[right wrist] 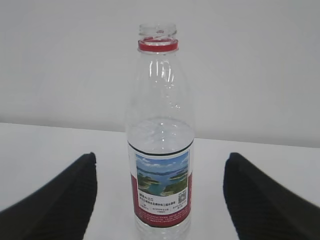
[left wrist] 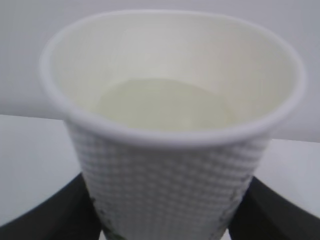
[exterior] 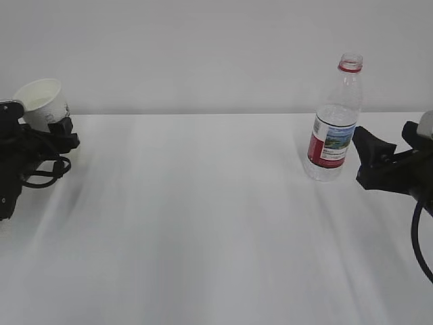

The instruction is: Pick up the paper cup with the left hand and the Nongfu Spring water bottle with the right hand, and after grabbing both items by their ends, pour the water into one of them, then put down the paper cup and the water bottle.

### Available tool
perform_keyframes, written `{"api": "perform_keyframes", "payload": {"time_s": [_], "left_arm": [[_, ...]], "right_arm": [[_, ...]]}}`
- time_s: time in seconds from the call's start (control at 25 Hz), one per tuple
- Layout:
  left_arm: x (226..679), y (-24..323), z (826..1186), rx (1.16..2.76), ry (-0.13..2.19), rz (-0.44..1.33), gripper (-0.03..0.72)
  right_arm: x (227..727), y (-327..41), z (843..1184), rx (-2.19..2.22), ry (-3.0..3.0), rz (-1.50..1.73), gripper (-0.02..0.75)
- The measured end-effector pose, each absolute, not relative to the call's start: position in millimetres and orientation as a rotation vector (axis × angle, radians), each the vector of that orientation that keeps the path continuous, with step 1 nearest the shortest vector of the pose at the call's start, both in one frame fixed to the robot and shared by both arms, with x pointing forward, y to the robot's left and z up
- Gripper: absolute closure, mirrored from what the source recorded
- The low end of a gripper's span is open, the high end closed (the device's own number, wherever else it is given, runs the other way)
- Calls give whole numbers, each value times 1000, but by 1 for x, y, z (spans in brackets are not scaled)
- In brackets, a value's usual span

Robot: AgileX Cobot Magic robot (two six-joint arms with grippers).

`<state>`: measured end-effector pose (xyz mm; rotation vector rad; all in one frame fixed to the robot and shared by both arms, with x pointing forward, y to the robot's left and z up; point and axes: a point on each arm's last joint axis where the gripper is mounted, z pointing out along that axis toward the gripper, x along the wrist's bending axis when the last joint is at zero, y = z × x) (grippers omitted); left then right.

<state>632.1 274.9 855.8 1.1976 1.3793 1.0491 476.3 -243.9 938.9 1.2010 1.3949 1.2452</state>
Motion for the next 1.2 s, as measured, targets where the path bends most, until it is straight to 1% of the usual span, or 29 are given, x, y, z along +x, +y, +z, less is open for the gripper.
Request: {"api": "perform_keyframes", "payload": {"time_s": [0.4, 0.84, 0.92, 1.12, 1.2], "left_arm": [[639, 274, 837, 1214, 1392, 1039, 197], [640, 274, 832, 1199, 1370, 1053, 194], [640, 274, 832, 1199, 1370, 1053, 169], [640, 274, 832, 1200, 1372, 1052, 43], [640, 274, 831, 1202, 1374, 1050, 27]], "right_arm": [[476, -244, 939, 1201, 1395, 1245, 146], [476, -244, 939, 1201, 1395, 1245, 146], [476, -244, 939, 1201, 1395, 1245, 146], [476, -244, 939, 1201, 1395, 1245, 146], [476, -243, 939, 1196, 1400, 1248, 146]]}}
